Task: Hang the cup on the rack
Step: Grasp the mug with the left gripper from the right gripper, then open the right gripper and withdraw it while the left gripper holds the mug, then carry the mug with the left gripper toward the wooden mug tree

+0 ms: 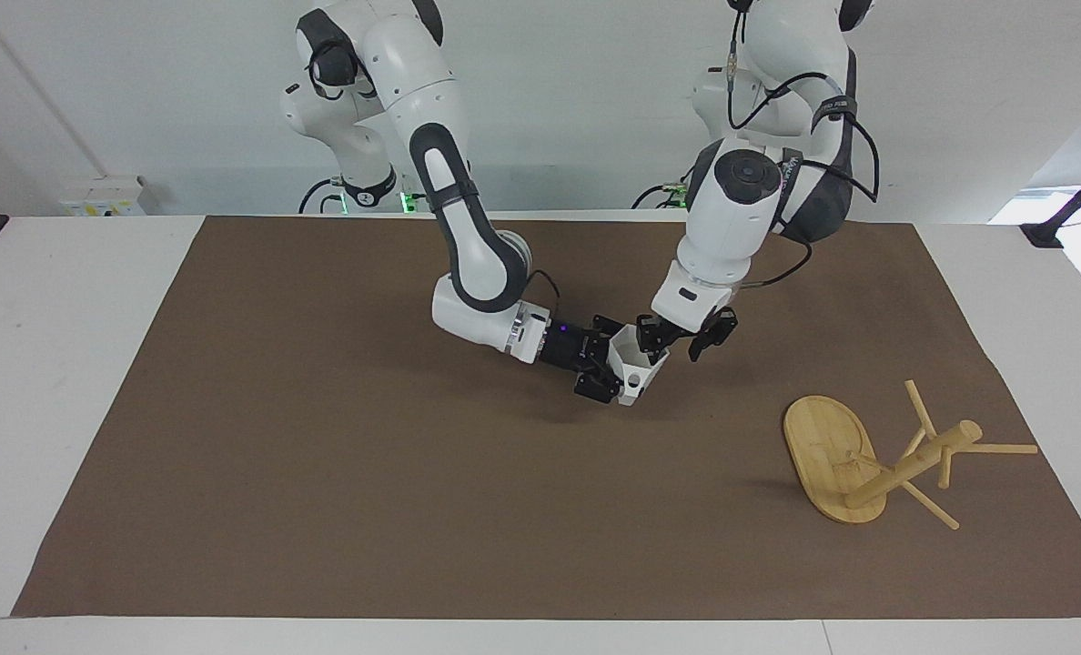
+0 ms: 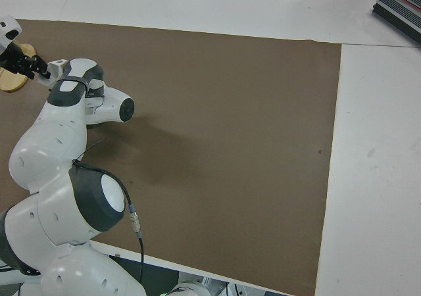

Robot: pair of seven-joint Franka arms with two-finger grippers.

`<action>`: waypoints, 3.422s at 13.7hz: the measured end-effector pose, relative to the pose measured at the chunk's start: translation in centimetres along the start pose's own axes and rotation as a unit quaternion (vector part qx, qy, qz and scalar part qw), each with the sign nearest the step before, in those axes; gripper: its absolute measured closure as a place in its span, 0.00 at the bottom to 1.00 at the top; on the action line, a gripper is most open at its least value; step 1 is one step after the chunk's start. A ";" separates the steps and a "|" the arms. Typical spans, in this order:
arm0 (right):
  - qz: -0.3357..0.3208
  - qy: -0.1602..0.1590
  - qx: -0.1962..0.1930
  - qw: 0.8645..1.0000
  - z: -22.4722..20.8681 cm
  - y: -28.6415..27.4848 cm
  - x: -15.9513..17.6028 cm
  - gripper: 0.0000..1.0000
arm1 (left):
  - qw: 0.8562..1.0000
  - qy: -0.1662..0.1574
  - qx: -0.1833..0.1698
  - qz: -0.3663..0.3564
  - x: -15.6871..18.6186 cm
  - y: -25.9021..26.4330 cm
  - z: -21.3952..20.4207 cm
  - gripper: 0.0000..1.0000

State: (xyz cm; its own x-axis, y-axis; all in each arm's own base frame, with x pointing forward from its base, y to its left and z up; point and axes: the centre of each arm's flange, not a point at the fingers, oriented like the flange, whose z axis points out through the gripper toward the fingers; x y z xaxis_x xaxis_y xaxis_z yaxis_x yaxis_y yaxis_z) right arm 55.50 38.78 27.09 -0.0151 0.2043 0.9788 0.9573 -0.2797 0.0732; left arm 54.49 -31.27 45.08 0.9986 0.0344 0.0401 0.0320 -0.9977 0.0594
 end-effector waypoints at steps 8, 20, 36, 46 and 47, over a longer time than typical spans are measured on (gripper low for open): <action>0.005 0.001 -0.005 1.000 0.0 -0.1 -0.2 0.22 | 0.998 -0.003 -0.036 -0.043 -0.2 0.1 0.3 0.94; -0.020 -0.002 -0.015 1.000 -14.4 9.2 -3.1 0.00 | 0.990 0.025 -0.054 -0.127 1.2 -0.9 -0.3 0.94; 0.136 -0.460 0.090 0.873 -46.9 15.8 15.3 0.00 | 0.886 0.294 -0.222 -0.283 -2.1 -13.5 0.1 0.94; 0.401 -0.619 -0.196 0.646 -48.4 11.8 27.1 0.00 | 0.884 0.312 -0.196 -0.288 3.8 -16.9 1.7 0.94; 0.425 -0.614 -0.215 0.629 -48.3 11.8 26.9 0.00 | 0.885 0.314 -0.193 -0.284 3.9 -17.2 1.7 0.94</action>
State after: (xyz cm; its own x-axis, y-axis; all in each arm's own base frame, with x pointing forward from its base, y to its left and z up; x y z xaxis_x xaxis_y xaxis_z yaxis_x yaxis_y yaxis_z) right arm 52.43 -4.37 63.50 0.9369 0.3061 -0.1689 0.2977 -0.9518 -0.0735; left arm 57.94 -14.05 42.51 0.6015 0.6707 0.4340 0.3844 -0.7192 0.5788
